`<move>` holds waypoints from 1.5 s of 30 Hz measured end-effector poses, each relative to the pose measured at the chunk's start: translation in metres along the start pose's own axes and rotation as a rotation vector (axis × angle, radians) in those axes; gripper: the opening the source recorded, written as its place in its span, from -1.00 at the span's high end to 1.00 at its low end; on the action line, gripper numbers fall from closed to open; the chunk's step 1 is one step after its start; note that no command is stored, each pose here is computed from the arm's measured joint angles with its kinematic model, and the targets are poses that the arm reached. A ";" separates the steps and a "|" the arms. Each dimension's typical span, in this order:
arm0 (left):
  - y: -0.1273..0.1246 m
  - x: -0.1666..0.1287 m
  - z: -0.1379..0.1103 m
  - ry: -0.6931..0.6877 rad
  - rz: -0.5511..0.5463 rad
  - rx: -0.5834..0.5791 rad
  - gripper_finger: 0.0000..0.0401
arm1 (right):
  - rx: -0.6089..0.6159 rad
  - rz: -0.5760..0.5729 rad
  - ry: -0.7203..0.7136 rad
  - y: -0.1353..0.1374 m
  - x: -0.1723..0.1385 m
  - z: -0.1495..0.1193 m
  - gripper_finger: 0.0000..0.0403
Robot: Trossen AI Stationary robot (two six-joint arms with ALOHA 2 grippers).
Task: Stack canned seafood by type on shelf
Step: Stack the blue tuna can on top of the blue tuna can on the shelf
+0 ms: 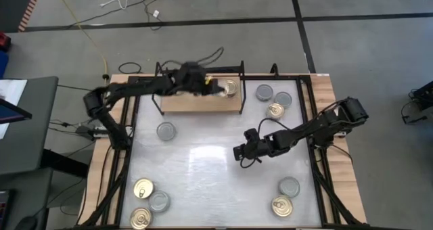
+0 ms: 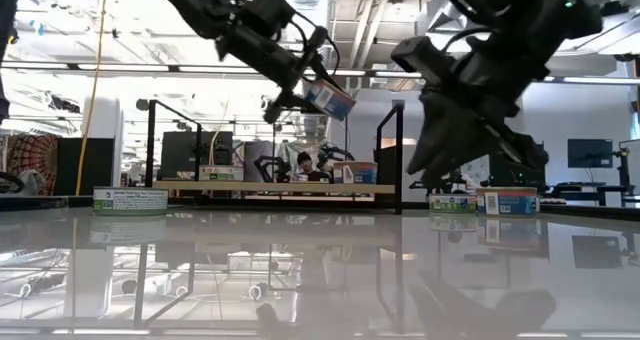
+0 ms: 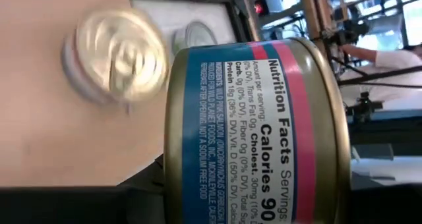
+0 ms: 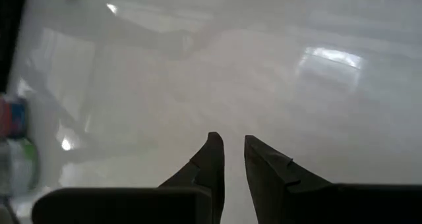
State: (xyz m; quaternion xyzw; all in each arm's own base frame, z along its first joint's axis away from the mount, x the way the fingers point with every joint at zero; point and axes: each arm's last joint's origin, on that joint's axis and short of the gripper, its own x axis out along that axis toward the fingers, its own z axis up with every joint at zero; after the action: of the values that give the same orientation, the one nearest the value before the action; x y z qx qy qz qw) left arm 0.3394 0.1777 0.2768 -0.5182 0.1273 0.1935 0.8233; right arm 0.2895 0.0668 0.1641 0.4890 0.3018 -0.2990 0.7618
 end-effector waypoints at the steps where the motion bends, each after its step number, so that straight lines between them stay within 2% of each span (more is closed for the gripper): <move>1: 0.003 0.005 0.009 0.015 0.004 0.006 0.15 | 0.015 0.005 -0.009 0.000 0.001 0.004 0.57; 6: 0.019 0.026 0.044 0.073 0.002 0.009 0.15 | 0.075 0.004 -0.044 -0.001 0.006 0.020 0.57; 10: 0.027 0.040 0.056 0.111 -0.027 0.007 0.15 | 0.107 -0.010 -0.064 -0.004 0.008 0.030 0.57; 14: 0.037 0.054 0.055 0.153 -0.026 0.014 0.12 | 0.152 -0.015 -0.083 -0.006 0.010 0.038 0.57; 17: 0.043 0.059 0.052 0.179 -0.013 0.016 0.03 | 0.169 -0.015 -0.093 -0.007 0.011 0.043 0.57; 21: 0.046 0.063 0.051 0.182 -0.019 0.042 0.01 | 0.182 -0.006 -0.102 -0.007 0.012 0.047 0.57; 41: 0.049 0.062 0.056 0.134 0.009 -0.001 0.00 | 0.221 0.013 -0.132 -0.005 0.012 0.050 0.57; 45: 0.050 0.061 0.057 0.134 0.009 0.040 -0.03 | 0.221 0.015 -0.133 -0.005 0.012 0.050 0.57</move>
State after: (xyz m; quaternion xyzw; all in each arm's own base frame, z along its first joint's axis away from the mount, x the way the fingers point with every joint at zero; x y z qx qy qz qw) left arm 0.3718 0.2599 0.2360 -0.5130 0.1881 0.1595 0.8222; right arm 0.3020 0.0170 0.1691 0.5514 0.2123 -0.3565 0.7237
